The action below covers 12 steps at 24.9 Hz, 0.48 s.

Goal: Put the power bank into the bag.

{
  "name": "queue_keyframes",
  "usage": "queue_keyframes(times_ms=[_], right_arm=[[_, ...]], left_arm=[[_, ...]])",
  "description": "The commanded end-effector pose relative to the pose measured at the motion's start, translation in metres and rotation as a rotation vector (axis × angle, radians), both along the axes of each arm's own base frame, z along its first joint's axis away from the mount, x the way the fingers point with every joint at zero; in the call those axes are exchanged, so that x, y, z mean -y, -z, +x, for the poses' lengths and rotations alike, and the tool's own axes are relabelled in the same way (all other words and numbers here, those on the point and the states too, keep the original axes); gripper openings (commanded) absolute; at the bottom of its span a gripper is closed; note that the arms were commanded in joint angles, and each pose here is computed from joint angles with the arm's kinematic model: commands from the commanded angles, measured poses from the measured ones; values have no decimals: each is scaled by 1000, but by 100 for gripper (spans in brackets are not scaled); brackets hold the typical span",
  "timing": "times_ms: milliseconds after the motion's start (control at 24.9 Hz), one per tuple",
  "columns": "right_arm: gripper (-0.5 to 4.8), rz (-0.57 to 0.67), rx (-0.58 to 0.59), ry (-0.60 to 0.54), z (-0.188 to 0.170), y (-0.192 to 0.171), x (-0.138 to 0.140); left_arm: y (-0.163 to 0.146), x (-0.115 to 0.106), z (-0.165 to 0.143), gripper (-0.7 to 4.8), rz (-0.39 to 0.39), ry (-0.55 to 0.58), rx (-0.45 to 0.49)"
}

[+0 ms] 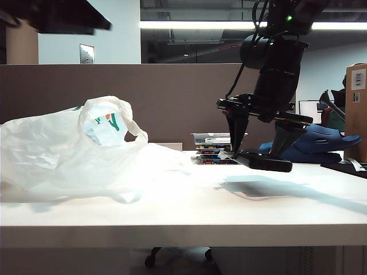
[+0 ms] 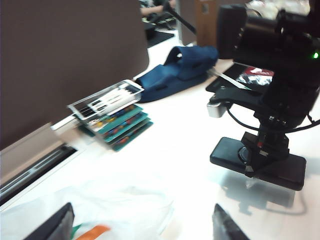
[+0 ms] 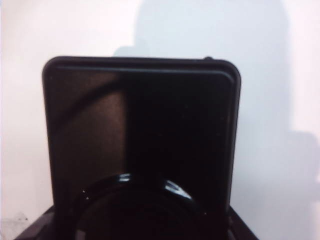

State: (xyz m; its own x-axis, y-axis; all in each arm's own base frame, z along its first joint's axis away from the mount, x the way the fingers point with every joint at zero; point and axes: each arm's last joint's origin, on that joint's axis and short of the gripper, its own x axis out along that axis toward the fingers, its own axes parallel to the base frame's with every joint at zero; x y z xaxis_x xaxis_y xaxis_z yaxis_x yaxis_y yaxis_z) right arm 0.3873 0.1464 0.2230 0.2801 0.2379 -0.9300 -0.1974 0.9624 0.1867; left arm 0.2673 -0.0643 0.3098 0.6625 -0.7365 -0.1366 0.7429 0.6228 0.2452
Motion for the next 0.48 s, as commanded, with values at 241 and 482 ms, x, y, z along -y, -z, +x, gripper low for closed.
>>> queue_keyframes(times_ms=[241, 482], right_arm=[[240, 78, 4, -33, -2, -10, -2], [238, 77, 1, -32, -3, -10, -2]], left_arm=[[39, 30, 33, 351, 283, -96, 7], [42, 30, 35, 350, 375, -175, 47]])
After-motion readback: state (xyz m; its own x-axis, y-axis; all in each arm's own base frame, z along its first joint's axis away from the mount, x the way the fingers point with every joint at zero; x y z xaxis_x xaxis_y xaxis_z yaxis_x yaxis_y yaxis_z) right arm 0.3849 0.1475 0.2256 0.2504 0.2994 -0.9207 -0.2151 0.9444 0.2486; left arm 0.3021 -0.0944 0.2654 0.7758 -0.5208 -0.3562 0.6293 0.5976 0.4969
